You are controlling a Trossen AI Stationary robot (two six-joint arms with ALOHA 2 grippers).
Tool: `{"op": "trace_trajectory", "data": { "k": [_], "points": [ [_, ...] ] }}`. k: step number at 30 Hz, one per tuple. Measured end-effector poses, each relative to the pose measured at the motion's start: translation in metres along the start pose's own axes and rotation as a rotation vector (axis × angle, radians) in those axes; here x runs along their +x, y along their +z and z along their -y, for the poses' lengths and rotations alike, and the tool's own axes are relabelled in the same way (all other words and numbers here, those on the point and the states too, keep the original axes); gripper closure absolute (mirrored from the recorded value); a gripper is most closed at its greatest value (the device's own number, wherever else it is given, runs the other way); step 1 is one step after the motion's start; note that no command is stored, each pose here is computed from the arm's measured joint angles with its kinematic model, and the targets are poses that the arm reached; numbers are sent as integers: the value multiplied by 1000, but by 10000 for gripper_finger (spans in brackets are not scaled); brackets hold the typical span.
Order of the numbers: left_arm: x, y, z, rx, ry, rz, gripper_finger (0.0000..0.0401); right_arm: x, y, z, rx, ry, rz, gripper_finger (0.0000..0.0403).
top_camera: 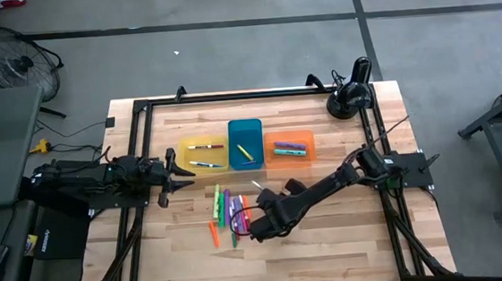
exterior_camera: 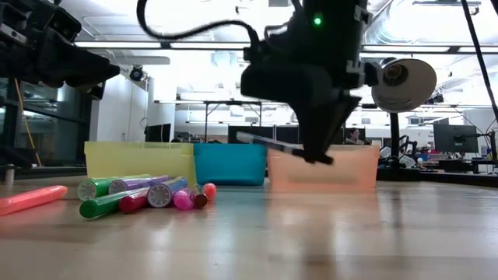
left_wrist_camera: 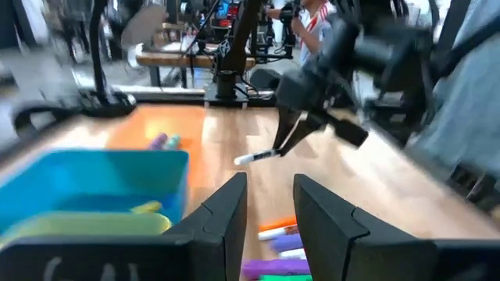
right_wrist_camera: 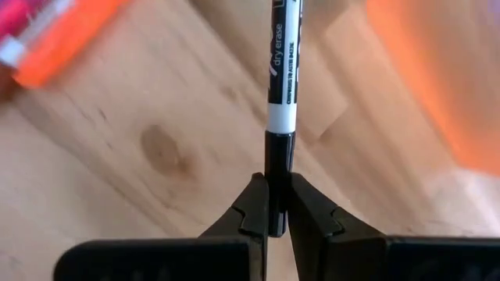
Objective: Pick & Place Markers
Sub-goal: Put the black dry erase marker into the yellow bin
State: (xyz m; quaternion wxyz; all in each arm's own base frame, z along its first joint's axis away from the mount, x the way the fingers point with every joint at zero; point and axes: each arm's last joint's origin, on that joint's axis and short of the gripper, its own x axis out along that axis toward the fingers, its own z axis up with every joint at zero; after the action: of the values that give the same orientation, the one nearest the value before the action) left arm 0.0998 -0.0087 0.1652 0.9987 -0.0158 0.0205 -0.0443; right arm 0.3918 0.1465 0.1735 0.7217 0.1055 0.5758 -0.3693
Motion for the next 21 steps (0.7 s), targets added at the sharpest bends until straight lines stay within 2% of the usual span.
{"op": "trace_trajectory", "data": {
  "k": [2, 4, 13, 21],
  "points": [
    [0, 1, 0, 100, 14, 2, 297, -4, 4, 3, -6, 0, 32, 383],
    [0, 2, 0, 145, 18, 6, 297, -8, 6, 6, -9, -8, 66, 383],
    [-1, 3, 0, 154, 18, 9, 297, -36, 24, 14, -60, 44, 295, 383],
    [-1, 4, 0, 156, 17, 10, 297, -41, 55, 9, -162, 124, 478, 383]
  ]
}}
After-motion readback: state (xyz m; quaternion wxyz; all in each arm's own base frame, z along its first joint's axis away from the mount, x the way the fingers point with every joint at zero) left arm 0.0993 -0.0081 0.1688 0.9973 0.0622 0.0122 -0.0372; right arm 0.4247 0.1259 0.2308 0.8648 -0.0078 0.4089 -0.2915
